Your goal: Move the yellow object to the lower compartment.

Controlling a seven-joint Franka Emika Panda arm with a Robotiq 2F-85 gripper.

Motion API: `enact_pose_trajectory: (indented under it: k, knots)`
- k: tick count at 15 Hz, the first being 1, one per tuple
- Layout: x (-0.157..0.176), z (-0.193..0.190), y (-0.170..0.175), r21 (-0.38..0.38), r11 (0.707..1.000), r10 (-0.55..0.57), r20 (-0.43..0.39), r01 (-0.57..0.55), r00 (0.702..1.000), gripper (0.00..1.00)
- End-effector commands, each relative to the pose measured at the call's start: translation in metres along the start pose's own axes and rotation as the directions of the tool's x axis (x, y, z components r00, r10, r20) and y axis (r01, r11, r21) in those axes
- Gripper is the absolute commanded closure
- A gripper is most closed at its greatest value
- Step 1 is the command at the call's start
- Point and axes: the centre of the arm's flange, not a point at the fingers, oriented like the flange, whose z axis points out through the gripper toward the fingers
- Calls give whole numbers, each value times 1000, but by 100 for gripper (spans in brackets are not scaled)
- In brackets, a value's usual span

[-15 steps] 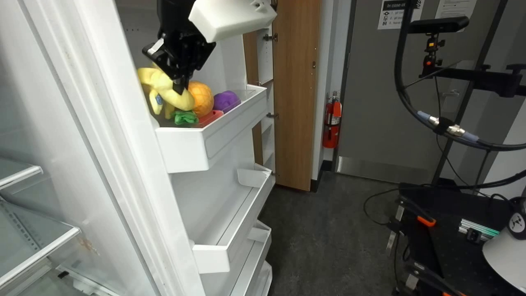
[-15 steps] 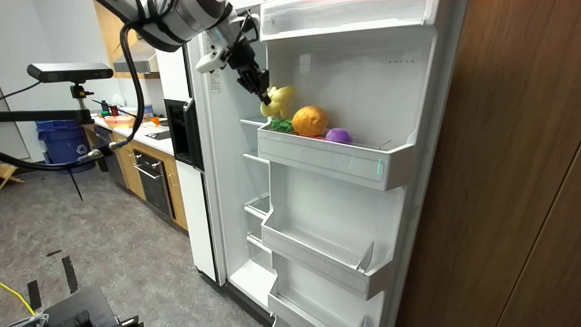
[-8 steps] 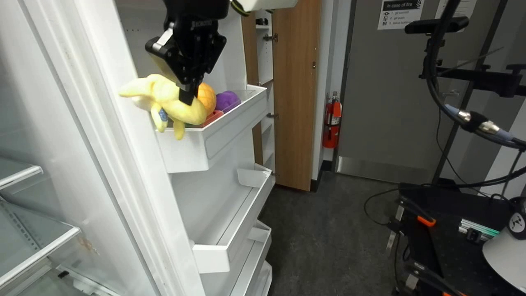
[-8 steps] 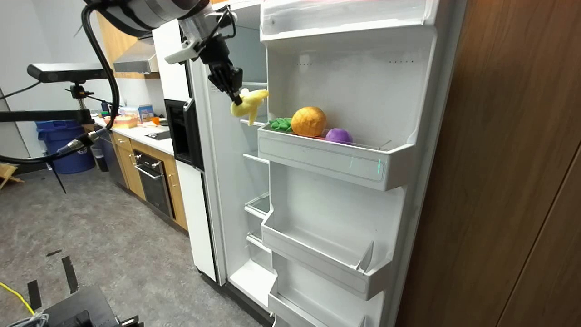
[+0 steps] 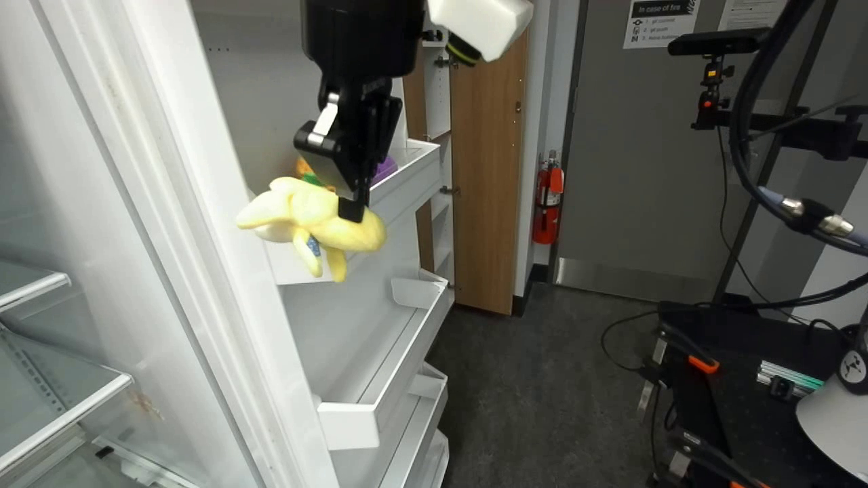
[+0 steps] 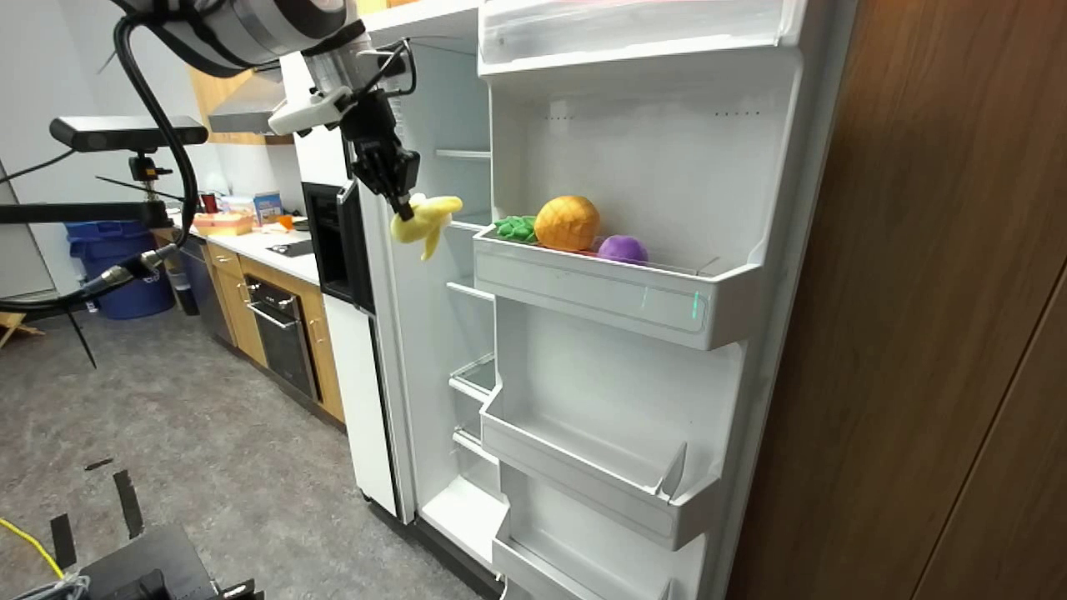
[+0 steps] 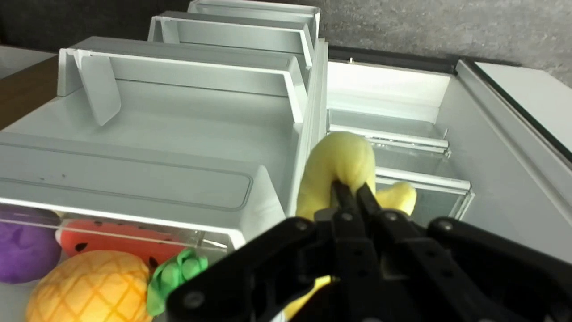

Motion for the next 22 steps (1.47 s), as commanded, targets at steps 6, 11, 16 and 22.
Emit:
enact_pose_trajectory:
  k: [6, 11, 16, 22]
  knots:
    - [-10, 16, -5, -7, 1000, -24, 36, 24, 999, 95]
    - [-10, 16, -5, -7, 1000, -24, 36, 24, 999, 95]
    - [-10, 16, -5, -7, 1000, -24, 36, 24, 999, 95]
    - [-11, 19, -6, -6, 1000, -25, 39, 25, 999, 99]
